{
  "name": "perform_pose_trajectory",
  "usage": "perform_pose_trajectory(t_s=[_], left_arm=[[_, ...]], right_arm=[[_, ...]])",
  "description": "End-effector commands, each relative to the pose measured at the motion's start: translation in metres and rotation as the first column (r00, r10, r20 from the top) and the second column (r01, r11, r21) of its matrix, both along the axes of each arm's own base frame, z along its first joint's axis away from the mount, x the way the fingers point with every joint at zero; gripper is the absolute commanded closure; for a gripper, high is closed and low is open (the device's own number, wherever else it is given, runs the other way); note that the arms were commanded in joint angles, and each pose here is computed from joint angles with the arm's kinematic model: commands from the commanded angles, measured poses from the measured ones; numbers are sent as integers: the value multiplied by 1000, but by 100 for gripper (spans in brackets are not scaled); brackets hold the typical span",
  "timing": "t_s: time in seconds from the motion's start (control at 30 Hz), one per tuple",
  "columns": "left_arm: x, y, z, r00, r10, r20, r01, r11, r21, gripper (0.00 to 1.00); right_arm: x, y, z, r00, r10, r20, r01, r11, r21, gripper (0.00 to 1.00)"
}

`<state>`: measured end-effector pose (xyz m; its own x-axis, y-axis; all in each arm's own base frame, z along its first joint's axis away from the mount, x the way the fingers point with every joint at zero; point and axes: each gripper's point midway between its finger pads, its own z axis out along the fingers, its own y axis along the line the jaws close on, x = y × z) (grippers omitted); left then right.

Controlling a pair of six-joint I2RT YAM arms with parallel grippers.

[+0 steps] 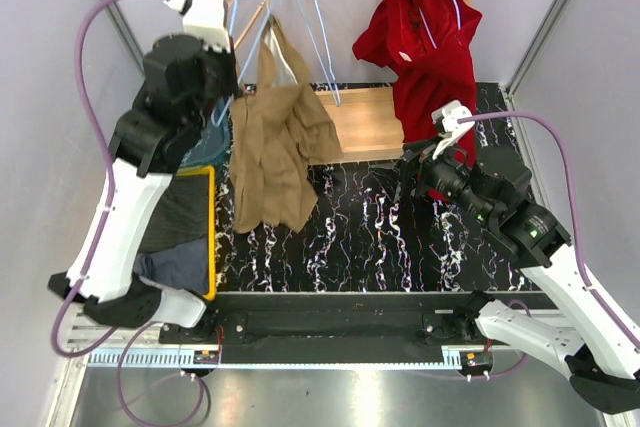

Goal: Place the skirt on the hanger

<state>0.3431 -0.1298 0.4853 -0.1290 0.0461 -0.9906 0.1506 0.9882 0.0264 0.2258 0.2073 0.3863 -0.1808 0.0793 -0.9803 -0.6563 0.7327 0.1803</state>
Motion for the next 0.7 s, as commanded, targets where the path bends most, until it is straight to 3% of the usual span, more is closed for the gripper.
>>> perform_pose_trajectory(t_s=[0.0, 0.27, 0.67], left_arm=[[18, 6, 86, 970, 15, 244, 29, 984, -178, 100], [68, -24, 94, 956, -74, 283, 132, 973, -192, 100], [104, -40, 25, 991, -81, 109, 108, 958, -266, 100]], right_arm=[[0, -3, 5, 1000, -21, 11, 20, 999, 30, 2], [1, 3, -4, 1000, -2, -17, 2, 1000, 27, 2], [1, 4, -16, 999, -1, -33, 1, 1000, 17, 2]])
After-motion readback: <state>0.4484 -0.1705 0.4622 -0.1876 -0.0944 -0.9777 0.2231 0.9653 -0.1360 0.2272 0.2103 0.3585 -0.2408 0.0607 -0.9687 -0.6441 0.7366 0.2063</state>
